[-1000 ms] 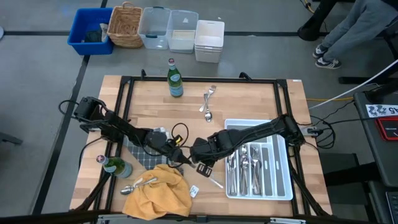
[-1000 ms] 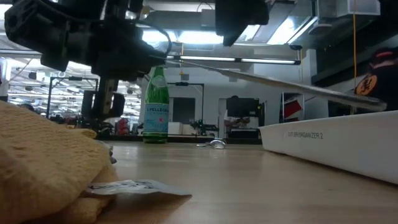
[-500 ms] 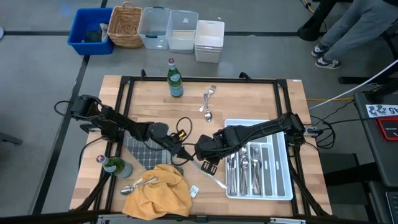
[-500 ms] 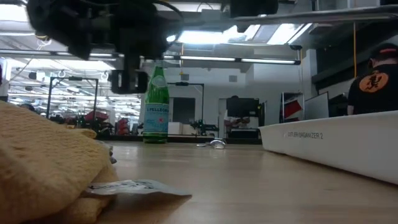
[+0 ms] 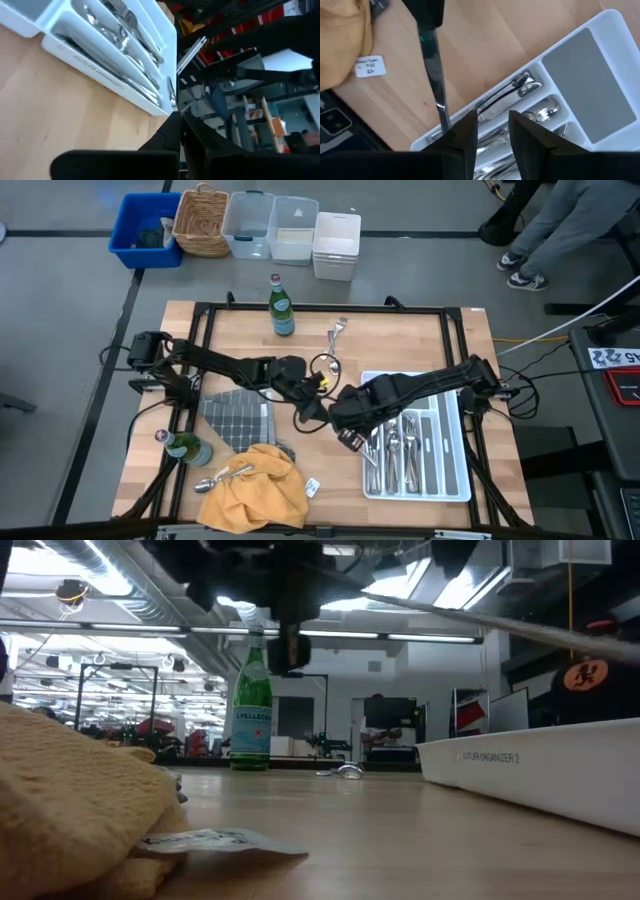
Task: Sort silverware
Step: Stack the silver knife into the white utensil tray with the other silver knives
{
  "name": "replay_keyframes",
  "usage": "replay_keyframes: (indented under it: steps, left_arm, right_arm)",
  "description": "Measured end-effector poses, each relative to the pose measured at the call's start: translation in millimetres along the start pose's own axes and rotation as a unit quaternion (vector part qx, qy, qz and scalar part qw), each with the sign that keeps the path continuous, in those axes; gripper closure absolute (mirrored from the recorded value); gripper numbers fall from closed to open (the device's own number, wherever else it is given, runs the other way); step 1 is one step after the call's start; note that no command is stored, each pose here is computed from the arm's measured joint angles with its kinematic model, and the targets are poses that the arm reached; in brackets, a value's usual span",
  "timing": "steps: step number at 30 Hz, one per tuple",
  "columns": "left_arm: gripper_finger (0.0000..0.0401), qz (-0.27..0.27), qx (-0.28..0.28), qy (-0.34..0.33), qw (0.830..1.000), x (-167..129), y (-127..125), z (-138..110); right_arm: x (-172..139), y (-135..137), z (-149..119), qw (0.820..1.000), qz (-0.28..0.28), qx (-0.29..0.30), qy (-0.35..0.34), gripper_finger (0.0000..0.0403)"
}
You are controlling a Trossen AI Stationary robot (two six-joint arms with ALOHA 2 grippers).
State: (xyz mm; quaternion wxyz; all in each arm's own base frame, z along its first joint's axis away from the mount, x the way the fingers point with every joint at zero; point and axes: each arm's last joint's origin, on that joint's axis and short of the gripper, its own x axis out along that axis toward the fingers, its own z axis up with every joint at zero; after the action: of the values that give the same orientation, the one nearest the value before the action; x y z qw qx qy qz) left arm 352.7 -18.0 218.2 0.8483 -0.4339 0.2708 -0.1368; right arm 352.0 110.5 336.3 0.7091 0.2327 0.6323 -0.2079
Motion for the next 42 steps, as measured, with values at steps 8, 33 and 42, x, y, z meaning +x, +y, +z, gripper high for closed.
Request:
replay_keyframes:
  steps: [8,33,42]
  left_arm:
    - [0.0401,-0.016,0.044,0.046,0.998,34,10,7]
    - [0.0401,-0.084,0.395,0.048,0.914,67,24,44]
    - [0.0401,-0.095,0.477,0.046,0.872,71,20,39]
  right_arm:
    - [-4,15,-25,0.999,0.002,-0.036,-0.001,0.0292]
    - [2,60,-109,0.997,-0.024,0.033,-0.068,0.0292]
    - [37,75,-106,0.994,-0.065,0.068,-0.062,0.0292]
